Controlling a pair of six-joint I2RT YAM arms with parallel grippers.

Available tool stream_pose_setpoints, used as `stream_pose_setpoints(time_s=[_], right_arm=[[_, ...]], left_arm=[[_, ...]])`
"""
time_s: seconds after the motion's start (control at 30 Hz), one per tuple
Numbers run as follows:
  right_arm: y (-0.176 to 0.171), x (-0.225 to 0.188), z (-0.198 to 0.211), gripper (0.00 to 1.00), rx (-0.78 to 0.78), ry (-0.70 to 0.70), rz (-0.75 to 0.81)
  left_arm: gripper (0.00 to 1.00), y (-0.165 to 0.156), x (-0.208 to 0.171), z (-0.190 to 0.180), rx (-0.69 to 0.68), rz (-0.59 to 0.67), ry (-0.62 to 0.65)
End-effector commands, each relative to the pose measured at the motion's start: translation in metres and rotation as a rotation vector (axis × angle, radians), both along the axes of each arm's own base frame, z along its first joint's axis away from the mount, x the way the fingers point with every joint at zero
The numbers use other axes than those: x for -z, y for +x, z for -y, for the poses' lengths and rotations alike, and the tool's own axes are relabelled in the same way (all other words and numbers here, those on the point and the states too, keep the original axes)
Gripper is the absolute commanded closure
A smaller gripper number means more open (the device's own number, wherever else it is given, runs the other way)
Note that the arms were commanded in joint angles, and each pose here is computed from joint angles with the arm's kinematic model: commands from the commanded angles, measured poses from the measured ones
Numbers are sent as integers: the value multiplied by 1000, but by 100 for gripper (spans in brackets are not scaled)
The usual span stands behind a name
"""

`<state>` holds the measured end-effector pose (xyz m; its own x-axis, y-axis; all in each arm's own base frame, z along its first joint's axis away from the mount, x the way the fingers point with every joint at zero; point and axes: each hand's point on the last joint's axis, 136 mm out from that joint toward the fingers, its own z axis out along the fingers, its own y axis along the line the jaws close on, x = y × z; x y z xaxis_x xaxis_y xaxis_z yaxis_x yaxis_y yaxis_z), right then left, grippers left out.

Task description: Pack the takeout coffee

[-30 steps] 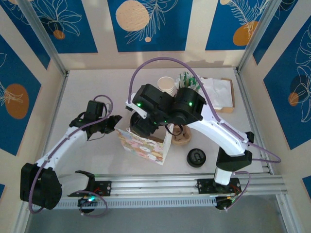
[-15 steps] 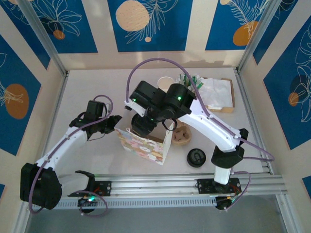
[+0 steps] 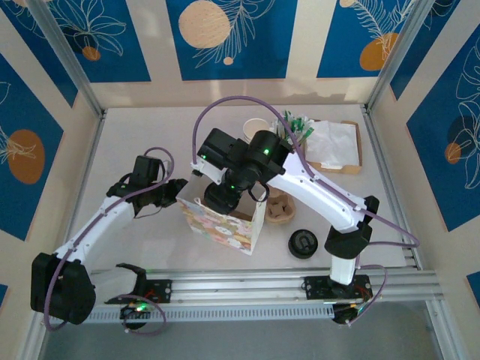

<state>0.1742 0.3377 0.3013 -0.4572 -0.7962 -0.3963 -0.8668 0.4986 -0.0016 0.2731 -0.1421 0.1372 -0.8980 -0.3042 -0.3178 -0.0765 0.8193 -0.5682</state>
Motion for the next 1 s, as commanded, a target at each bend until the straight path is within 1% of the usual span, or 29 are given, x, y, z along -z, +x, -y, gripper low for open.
stream_pose_setpoints(time_s=[0.0,0.17,0.47,0.57,0.97], right_arm=[[-2,9,-2,44,-30,-14,-33],[1,14,-5,44,-36,-13,-44],[17,11,-4,44,32,6,-22],[16,12,-7,44,29,12,-32],[19,38,-16,44,9,-52,-55]], left_arm=[[51,-3,-5,-2,9,17,20],[51,-4,-3,-2,9,13,21],[51,-6,-1,-3,5,10,21],[51,-6,0,-3,6,7,22],[51,-8,4,-5,5,0,36]])
